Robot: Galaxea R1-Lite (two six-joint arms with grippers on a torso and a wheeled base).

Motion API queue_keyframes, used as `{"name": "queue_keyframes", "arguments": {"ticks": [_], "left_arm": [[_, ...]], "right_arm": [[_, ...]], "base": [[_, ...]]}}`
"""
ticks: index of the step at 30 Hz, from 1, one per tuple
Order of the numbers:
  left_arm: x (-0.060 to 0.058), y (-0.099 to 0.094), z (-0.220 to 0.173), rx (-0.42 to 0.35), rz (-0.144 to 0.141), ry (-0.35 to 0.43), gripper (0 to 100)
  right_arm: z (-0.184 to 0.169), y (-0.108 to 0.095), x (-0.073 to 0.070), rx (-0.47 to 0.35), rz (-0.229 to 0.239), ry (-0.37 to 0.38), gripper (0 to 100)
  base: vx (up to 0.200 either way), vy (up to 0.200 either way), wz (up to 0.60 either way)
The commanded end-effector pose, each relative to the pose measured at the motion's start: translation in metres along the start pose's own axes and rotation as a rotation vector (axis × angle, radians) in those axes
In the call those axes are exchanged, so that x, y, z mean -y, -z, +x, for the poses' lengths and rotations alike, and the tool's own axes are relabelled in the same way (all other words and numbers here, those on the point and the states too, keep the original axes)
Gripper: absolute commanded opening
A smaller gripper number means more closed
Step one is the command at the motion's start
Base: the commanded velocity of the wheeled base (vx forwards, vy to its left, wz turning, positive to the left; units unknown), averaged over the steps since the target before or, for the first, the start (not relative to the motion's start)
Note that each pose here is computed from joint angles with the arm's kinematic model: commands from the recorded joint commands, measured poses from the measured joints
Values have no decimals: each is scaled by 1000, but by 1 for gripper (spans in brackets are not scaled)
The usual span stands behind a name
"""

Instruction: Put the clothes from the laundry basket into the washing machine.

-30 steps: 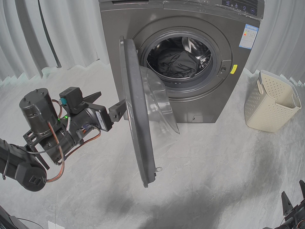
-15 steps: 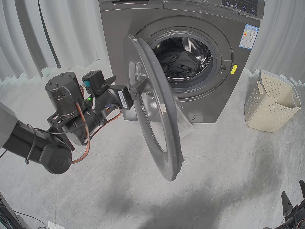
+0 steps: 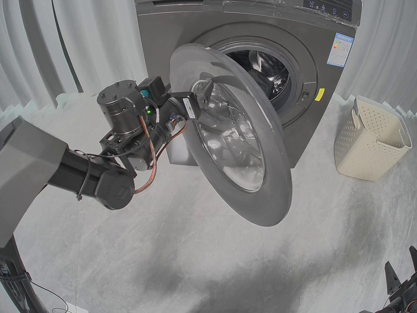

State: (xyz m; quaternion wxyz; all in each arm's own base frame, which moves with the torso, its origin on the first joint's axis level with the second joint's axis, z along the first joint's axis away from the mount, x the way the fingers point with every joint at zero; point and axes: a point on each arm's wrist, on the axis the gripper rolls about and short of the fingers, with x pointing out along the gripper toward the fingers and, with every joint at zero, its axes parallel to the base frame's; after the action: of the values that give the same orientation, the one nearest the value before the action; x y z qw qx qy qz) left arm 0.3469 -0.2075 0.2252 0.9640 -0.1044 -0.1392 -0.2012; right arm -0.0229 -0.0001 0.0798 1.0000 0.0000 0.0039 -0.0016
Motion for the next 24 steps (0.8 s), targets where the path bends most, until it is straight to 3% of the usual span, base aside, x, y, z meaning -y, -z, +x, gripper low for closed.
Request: {"name": "queue_keyframes", "arguments": {"ticks": [1,7,14,19,24], "left_arm": [[-3,26,24,-1,-1,-31,100],[-4,33,40,32,-9,-71,100],[-14,29,52,78,-53,-125,100],[-14,30,42,44,-63,-128,100],[1,7,-8,-39,-63,-86,100]], "right_arm": [[0,4,0,2,0,0,100],[0,4,0,2,0,0,100],[0,4,0,2,0,0,100],[0,4,0,2,0,0,100],[0,4,0,2,0,0,100]], "base": [[0,0,0],[0,0,0],[0,0,0],[0,0,0],[0,0,0]]}}
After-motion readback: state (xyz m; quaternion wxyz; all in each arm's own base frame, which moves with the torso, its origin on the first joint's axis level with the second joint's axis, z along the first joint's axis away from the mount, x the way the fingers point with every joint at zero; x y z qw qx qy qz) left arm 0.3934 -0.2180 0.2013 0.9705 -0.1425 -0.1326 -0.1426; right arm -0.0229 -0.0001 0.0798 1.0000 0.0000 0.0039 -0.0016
